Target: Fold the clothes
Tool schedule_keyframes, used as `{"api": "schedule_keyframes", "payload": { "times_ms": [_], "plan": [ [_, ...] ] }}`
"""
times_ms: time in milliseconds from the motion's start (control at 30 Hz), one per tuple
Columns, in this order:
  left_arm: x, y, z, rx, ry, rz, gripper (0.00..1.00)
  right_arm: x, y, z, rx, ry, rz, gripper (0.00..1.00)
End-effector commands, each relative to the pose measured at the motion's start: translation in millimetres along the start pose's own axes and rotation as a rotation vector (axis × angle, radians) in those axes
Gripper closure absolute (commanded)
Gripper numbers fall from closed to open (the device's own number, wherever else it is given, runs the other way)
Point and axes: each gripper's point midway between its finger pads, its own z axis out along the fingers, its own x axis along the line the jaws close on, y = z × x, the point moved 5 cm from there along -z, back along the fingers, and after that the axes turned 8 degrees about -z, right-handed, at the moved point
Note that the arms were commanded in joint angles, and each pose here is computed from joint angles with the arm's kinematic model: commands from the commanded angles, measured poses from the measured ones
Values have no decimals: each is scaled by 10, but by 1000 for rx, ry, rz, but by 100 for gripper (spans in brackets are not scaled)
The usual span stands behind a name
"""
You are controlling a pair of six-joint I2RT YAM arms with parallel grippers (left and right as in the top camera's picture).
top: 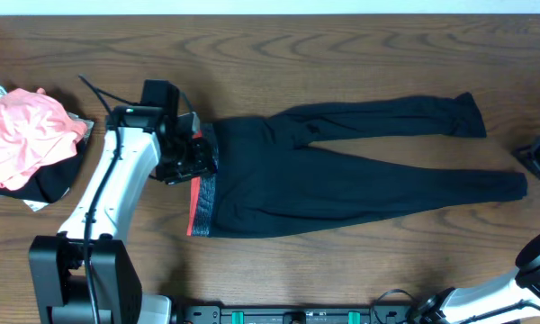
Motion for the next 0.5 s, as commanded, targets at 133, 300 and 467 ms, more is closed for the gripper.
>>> {"api": "schedule_keyframes", "payload": {
  "times_ms": [133, 300, 467],
  "plan": [
    [-226, -113, 79, 15, 7, 109, 46, -17, -91, 75, 78, -192, -51, 83],
    [-256, -154, 114, 28, 10, 123, 46, -25, -96, 82, 80, -201, -53, 82],
    [-190, -198, 254, 53, 21, 116, 46, -167, -63, 97, 63, -300, -35, 79]
  ]
}}
